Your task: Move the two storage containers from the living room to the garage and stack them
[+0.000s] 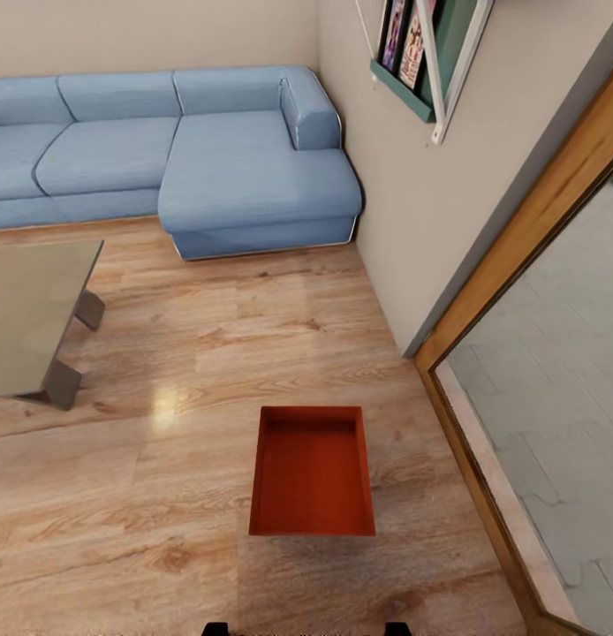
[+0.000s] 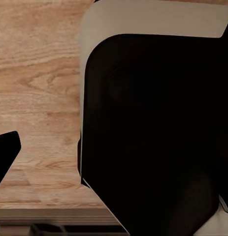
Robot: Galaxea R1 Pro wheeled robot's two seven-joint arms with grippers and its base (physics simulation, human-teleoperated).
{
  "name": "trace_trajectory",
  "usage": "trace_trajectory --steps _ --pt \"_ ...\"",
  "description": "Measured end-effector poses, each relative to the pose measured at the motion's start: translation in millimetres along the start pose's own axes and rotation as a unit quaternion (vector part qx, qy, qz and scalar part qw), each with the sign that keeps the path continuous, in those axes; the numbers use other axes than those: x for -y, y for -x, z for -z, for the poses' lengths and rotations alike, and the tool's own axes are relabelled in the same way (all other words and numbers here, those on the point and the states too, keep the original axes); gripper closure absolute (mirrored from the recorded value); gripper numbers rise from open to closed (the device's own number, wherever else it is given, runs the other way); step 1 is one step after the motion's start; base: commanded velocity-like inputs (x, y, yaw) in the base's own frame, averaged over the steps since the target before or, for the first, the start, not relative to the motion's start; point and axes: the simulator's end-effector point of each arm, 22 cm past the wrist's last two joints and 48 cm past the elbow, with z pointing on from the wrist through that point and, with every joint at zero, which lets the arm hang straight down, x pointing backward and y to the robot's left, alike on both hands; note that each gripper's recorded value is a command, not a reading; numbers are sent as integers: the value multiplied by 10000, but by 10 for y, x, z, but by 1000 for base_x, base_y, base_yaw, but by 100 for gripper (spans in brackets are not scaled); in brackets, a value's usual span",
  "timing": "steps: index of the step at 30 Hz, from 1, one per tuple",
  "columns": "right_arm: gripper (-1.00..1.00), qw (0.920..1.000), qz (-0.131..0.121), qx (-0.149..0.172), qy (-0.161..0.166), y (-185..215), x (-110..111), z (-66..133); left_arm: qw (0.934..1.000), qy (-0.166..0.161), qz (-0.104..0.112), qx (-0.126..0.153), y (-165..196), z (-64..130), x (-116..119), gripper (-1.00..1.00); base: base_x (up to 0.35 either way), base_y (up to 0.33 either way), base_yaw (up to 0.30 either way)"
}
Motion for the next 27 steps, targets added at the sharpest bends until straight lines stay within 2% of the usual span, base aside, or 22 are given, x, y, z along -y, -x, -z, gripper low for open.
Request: trace_trajectory --steps 27 --pt "-100 10000 14 -70 29 -54 -32 -12 10000 21 0 -67 -55 -24 -3 -100 0 0 0"
